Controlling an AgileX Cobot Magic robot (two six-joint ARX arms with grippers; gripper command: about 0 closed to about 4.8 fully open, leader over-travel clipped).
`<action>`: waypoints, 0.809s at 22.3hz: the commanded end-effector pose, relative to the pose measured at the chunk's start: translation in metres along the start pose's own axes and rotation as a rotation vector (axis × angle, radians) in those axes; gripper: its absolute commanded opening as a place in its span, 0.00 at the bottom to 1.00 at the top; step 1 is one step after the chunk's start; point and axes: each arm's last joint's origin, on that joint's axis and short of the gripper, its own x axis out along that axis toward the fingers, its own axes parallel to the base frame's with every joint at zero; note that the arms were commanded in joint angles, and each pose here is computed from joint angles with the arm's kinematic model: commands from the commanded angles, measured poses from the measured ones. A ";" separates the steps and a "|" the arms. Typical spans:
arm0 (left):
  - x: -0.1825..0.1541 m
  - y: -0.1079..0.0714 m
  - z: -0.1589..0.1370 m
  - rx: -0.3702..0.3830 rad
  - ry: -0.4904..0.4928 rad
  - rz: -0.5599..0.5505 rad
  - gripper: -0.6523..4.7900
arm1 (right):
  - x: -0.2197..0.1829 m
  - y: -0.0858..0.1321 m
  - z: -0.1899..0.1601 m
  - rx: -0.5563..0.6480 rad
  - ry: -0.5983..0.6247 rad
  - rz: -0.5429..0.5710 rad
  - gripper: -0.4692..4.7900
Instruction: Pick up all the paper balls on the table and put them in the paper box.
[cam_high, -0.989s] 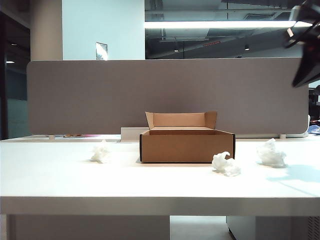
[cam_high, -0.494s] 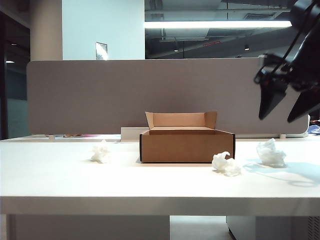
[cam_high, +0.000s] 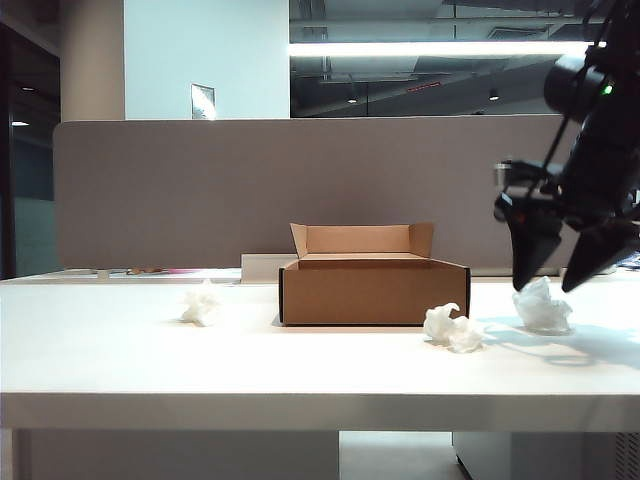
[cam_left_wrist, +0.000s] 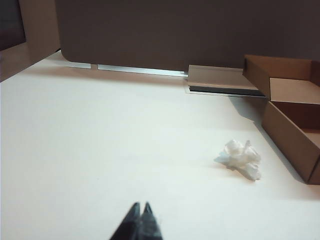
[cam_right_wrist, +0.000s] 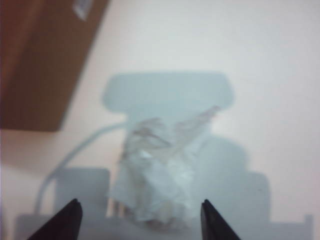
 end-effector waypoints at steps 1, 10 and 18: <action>-0.001 -0.001 0.008 -0.025 -0.001 -0.005 0.11 | 0.004 -0.002 0.002 -0.003 -0.007 -0.051 0.72; 0.024 -0.006 0.063 -0.049 0.125 -0.042 0.11 | 0.004 -0.002 0.005 0.000 -0.038 -0.049 0.71; 0.104 -0.012 0.097 -0.069 0.344 -0.157 0.11 | 0.004 -0.002 0.005 0.001 -0.038 -0.046 0.51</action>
